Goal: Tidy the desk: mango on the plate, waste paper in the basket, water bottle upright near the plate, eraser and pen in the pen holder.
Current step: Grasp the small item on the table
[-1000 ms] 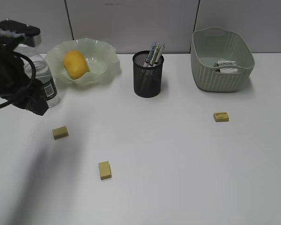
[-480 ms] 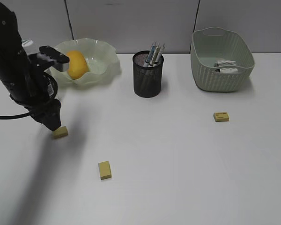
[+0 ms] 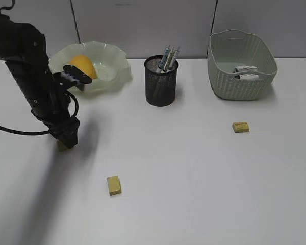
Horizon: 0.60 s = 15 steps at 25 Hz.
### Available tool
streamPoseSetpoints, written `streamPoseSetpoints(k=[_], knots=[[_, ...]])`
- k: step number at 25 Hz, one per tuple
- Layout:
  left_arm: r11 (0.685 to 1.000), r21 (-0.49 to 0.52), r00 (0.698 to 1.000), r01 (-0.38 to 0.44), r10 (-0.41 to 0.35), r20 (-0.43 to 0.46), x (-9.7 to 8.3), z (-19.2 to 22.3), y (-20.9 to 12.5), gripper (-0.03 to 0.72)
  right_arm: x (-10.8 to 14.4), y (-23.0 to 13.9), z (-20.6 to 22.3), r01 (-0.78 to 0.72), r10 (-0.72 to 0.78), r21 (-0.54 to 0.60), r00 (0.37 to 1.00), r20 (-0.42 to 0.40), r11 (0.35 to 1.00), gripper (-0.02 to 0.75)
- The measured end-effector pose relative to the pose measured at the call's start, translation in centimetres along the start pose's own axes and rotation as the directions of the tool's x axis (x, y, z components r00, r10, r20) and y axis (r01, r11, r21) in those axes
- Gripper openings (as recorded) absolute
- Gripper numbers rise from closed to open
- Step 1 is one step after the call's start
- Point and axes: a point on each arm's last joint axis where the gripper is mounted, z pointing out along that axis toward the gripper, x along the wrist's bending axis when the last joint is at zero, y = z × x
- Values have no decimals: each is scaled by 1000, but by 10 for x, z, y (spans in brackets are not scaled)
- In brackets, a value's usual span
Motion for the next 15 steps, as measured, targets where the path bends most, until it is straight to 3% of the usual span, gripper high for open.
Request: streamPoseSetpoints(k=[15], knots=[[996, 70, 999, -50, 51, -8, 0, 19, 1, 455, 0, 0, 0, 0, 0, -1, 1000, 0, 1000, 500]])
